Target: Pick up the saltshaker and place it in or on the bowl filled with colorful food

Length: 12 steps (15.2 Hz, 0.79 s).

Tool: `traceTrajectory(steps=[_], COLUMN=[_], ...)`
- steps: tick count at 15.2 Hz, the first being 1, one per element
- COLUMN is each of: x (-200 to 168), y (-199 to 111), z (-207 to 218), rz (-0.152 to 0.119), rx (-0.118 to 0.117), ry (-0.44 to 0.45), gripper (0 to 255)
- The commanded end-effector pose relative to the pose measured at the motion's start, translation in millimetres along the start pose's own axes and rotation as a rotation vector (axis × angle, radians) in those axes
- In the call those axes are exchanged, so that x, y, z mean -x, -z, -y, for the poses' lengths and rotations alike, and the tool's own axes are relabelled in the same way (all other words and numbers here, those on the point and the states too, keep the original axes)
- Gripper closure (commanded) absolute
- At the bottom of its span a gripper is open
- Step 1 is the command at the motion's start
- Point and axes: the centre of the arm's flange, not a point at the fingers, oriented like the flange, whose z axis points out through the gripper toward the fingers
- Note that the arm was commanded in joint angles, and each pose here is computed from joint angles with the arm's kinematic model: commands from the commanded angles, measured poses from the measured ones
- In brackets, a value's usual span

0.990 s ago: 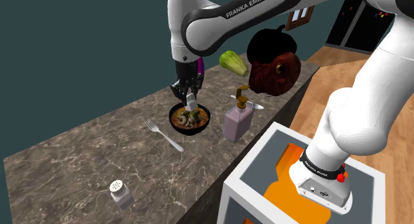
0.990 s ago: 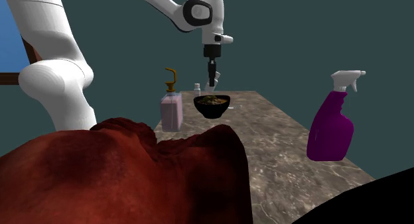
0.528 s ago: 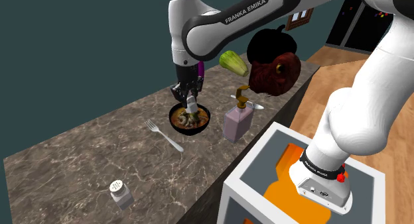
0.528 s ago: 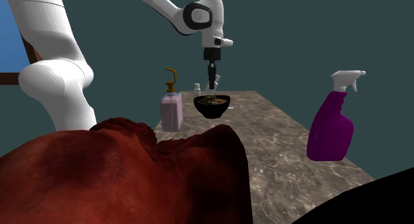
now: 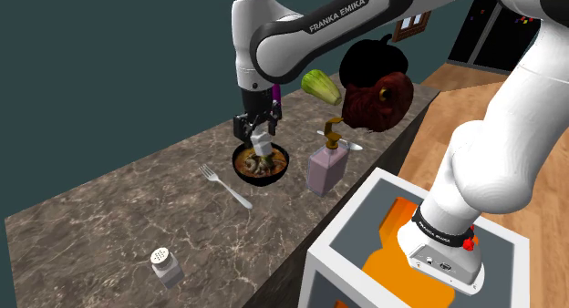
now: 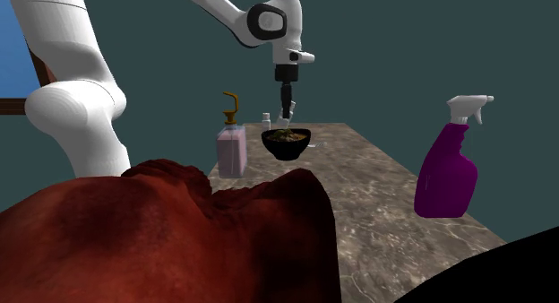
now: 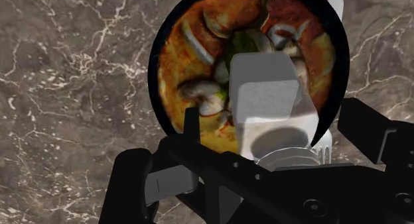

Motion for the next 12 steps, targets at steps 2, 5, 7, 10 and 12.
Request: traceTrajectory(steps=[2,5,7,10,12], x=[0.0,0.0,0.0,0.0,0.0], y=[26.4,50.0,50.0,50.0,50.0], z=[0.0,0.0,0.0,0.0,0.0], rz=[0.0,0.0,0.0,0.0,0.0], rx=[0.0,0.0,0.0,0.0,0.0], ry=[0.0,0.0,0.0,0.0,0.0], gripper=[0,0,0,0,0])
